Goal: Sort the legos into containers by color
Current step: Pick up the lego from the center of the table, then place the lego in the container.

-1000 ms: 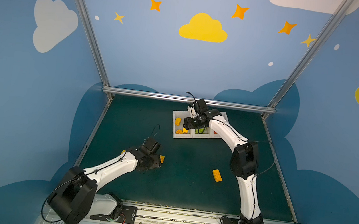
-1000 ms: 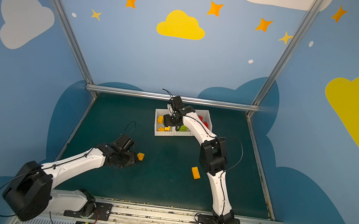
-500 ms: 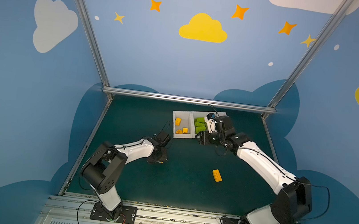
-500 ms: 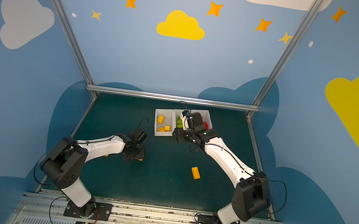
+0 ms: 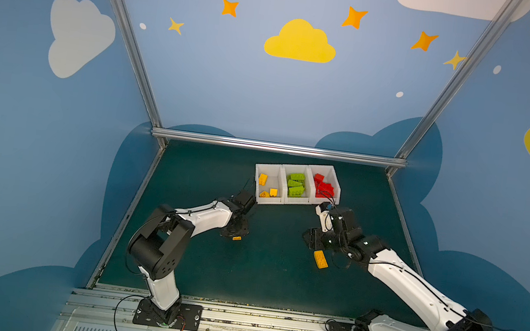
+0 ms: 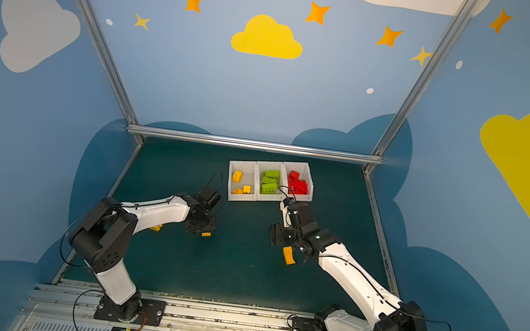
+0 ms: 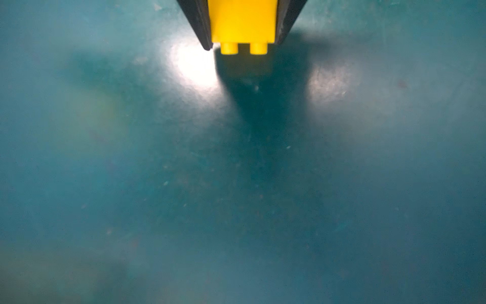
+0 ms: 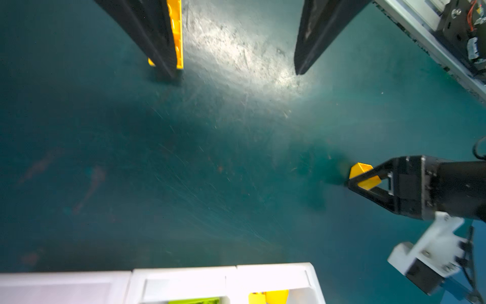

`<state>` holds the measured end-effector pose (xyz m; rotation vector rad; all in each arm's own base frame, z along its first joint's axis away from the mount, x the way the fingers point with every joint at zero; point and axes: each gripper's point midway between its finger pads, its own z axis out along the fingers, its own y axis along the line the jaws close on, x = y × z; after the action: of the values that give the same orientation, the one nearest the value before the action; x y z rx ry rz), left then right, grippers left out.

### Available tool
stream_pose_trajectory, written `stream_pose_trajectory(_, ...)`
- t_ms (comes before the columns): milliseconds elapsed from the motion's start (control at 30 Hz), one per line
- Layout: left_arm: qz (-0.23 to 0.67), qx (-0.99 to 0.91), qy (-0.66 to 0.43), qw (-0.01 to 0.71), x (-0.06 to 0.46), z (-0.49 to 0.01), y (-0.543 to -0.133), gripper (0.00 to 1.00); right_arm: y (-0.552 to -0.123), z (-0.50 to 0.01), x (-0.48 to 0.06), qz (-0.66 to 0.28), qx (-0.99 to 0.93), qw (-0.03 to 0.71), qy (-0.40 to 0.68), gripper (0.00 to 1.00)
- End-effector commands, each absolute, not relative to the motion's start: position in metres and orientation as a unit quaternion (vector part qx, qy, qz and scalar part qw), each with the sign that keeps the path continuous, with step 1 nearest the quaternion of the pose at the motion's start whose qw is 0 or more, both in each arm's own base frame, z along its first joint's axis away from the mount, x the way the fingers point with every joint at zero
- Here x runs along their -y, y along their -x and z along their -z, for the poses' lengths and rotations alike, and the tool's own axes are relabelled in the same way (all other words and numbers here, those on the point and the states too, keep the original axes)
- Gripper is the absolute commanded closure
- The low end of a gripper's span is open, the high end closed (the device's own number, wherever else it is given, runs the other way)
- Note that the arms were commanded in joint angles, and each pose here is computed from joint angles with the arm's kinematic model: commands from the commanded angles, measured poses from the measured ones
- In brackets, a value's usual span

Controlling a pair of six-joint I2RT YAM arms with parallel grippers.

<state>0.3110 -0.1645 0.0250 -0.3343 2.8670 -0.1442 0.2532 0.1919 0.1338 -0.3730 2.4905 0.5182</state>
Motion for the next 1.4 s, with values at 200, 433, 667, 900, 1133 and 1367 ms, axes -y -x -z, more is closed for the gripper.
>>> stream_pose_trajectory(200,0.076,-0.982,0.088,0.15,0.193,-0.063,-0.348,0.66,-0.242,-0.12,-0.182,-0.191,-0.936,0.27,0.117,0.31)
stream_pose_trajectory(433,0.096,-0.978,0.056,0.178,0.226,-0.095,-0.41,0.66,-0.235,-0.104,-0.177,-0.187,-0.944,0.251,0.104,0.29)
stream_pose_trajectory(667,0.109,-0.973,0.057,0.196,0.248,-0.103,-0.467,0.66,-0.225,-0.086,-0.174,-0.182,-0.954,0.219,0.097,0.26)
stream_pose_trajectory(900,0.115,-0.97,0.065,0.204,0.251,-0.102,-0.51,0.65,-0.218,-0.072,-0.16,-0.145,-0.969,0.187,0.07,0.24)
stream_pose_trajectory(1133,0.123,-0.969,0.063,0.203,0.256,-0.102,-0.533,0.61,-0.214,-0.061,-0.146,-0.112,-0.976,0.176,0.055,0.21)
stream_pose_trajectory(1367,0.127,-0.967,0.064,0.211,0.256,-0.112,-0.535,0.52,-0.217,-0.05,-0.128,-0.06,-0.982,0.173,0.036,0.19)
